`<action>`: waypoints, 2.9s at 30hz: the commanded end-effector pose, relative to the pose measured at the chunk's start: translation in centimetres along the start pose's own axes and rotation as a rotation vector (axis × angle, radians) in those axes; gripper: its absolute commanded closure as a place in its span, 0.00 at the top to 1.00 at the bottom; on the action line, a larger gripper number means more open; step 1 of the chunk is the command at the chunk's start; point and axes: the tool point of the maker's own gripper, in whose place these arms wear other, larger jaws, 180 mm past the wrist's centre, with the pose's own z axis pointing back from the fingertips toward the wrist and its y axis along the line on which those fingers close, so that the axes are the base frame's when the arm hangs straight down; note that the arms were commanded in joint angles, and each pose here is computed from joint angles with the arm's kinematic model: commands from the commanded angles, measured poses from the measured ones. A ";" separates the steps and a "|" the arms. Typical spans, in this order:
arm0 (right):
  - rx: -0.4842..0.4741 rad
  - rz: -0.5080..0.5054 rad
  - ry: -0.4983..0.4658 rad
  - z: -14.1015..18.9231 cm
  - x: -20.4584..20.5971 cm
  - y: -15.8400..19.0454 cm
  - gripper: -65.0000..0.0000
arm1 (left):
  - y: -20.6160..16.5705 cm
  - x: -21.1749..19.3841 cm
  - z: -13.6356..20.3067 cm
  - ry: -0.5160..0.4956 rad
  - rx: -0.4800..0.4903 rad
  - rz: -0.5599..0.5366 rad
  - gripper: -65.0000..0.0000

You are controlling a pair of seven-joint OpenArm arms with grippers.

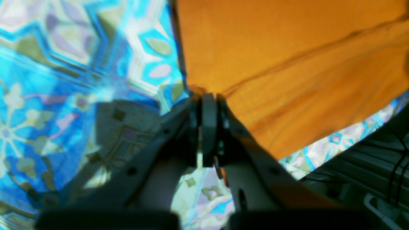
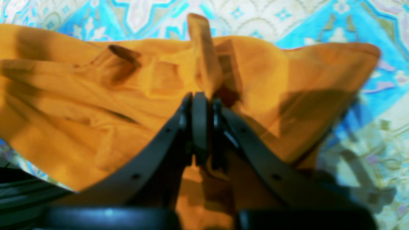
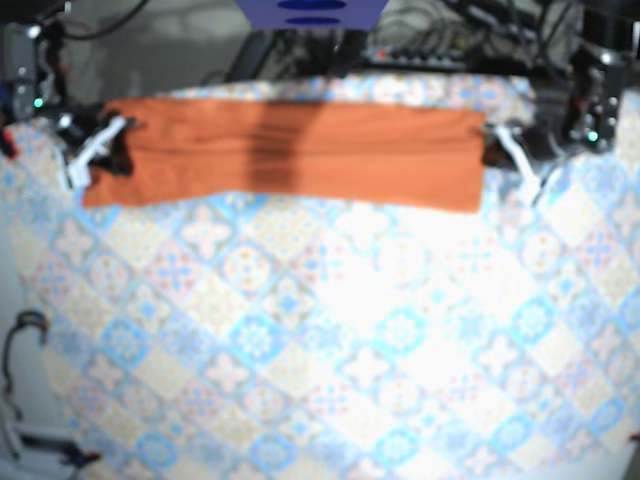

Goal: Fold the T-shirt properly
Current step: 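Lower the folded half onto the shirt with both grippers, then open both grippers and release the folded edge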

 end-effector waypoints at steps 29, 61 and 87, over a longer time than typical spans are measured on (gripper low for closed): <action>-0.022 -0.045 -0.001 0.2 -1.0 -0.9 0.15 | 0.0 -0.3 0.7 -0.037 -0.001 0.005 0.00; -0.278 -0.077 -0.280 5.9 7.0 -9.1 0.67 | 0.5 0.4 1.0 -0.079 0.013 0.018 0.62; -0.378 0.119 -0.221 5.1 4.8 -5.7 0.67 | 3.0 -1.3 -0.3 -0.113 -0.142 0.608 0.77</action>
